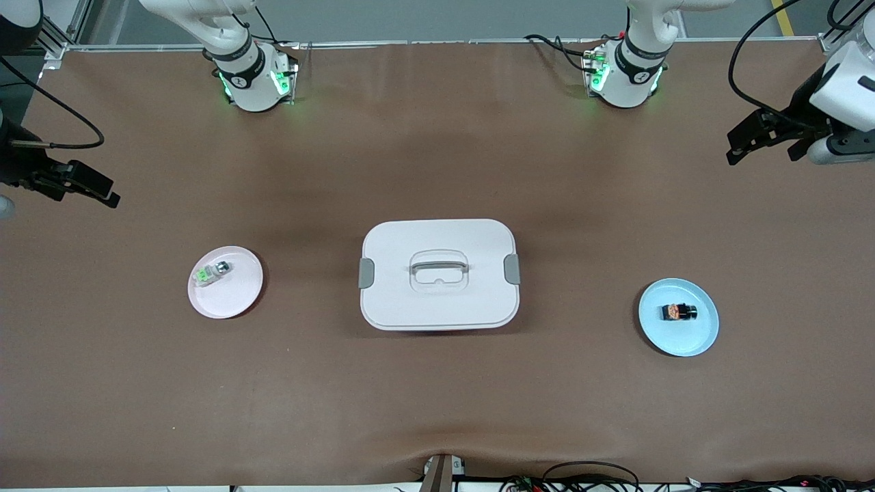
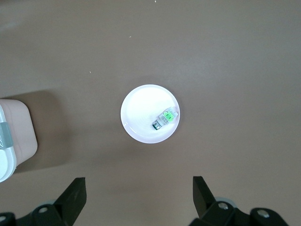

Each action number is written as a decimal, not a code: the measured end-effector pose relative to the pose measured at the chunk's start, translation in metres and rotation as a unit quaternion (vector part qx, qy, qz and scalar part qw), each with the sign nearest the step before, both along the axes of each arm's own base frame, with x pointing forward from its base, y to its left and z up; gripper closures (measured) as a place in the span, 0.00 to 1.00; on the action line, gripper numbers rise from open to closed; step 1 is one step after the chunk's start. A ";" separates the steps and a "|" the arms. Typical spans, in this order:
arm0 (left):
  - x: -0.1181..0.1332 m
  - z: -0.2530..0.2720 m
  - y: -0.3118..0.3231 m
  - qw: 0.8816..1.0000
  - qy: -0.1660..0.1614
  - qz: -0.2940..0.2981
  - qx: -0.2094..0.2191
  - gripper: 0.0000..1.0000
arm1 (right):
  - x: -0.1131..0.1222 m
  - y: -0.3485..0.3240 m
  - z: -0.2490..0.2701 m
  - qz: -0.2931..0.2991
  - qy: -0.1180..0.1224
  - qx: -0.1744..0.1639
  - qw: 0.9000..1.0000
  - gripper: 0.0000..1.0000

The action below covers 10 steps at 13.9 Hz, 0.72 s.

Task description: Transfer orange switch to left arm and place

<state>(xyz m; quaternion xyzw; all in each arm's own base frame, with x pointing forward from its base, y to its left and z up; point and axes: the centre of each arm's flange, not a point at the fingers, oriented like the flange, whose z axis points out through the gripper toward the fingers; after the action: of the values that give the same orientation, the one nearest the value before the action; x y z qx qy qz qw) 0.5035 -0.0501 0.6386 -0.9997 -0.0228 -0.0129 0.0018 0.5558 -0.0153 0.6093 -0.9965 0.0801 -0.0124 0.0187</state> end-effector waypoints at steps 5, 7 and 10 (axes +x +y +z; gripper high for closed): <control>-0.013 0.008 -0.010 1.000 -0.004 -0.013 0.002 0.00 | 0.000 0.000 0.001 -0.001 -0.003 0.000 1.000 0.00; -0.012 0.005 -0.010 1.000 -0.001 -0.013 0.002 0.00 | 0.000 -0.001 0.001 -0.001 -0.003 0.000 1.000 0.00; -0.010 0.002 -0.010 1.000 0.001 -0.014 0.002 0.00 | 0.000 -0.003 0.001 -0.003 -0.003 0.000 1.000 0.00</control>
<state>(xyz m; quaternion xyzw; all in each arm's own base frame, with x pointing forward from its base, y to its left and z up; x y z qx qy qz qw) 0.4930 -0.0602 0.6410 -0.9999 -0.0092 -0.0116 0.0040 0.5560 -0.0180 0.6107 -0.9963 0.0826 -0.0159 0.0189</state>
